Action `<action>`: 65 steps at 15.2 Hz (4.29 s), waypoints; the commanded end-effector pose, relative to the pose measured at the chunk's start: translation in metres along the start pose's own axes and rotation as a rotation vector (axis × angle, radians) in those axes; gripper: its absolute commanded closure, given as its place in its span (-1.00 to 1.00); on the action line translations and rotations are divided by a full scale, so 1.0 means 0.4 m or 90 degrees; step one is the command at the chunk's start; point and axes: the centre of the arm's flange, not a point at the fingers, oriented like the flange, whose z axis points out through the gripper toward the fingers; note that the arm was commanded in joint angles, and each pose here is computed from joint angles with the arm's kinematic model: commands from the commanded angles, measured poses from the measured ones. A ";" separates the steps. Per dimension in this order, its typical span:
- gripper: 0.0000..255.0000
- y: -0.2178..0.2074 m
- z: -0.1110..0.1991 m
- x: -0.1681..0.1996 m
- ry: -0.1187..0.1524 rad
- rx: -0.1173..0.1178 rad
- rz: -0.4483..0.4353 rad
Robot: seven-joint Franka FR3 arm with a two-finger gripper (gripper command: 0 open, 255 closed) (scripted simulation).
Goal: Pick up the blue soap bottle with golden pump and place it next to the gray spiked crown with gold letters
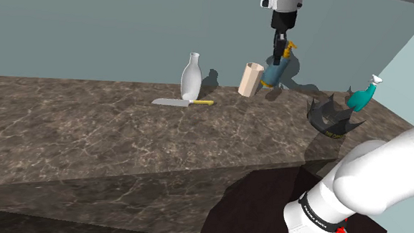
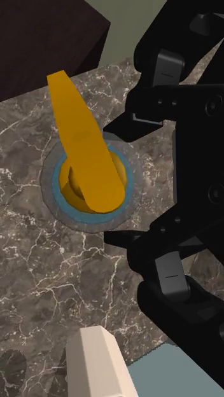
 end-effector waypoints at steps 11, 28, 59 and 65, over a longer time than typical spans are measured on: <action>1.00 0.251 0.084 -0.296 0.000 0.000 -0.001; 1.00 0.592 0.213 -0.703 0.000 0.000 -0.001; 1.00 0.569 0.610 -0.609 0.000 0.000 -0.001; 1.00 0.565 0.687 -0.590 0.000 0.000 -0.001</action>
